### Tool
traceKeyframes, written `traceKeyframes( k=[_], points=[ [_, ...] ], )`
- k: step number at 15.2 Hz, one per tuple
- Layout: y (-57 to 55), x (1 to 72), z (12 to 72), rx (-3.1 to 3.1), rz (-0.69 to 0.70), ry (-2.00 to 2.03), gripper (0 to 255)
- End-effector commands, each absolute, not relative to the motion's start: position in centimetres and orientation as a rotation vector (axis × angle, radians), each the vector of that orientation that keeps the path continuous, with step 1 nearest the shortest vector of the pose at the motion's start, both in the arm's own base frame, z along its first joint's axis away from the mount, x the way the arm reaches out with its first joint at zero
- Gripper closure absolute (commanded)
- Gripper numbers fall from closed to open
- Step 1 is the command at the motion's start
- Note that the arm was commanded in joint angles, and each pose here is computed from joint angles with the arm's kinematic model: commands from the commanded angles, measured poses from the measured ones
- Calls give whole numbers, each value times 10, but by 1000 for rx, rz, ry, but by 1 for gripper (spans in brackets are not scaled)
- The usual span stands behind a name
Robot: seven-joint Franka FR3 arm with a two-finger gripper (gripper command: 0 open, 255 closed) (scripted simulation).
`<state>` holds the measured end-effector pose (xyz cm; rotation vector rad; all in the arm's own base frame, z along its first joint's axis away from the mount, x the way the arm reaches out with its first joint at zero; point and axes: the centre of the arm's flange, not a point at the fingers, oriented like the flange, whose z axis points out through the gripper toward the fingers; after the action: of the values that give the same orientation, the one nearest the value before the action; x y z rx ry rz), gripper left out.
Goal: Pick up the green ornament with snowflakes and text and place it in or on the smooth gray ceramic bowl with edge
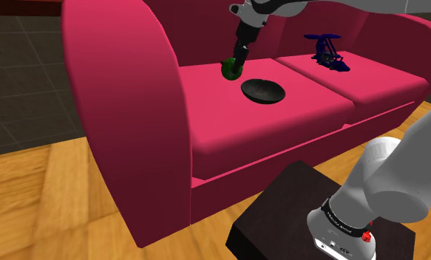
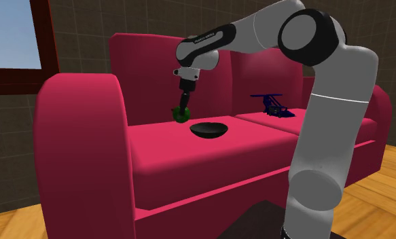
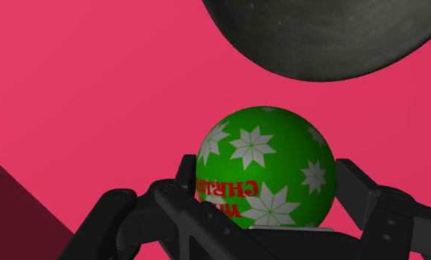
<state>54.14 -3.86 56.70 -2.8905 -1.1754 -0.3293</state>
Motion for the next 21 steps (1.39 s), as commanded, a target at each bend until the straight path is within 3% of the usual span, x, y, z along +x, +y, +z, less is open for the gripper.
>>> traceKeyframes(
  k=[1,10,21],
  points=[
    [-39,541,579,-2890,-330,-1175,255],
    [-39,541,625,-2890,-330,-1175,255],
    [-116,418,620,-2890,-330,-1175,255]
  ],
)
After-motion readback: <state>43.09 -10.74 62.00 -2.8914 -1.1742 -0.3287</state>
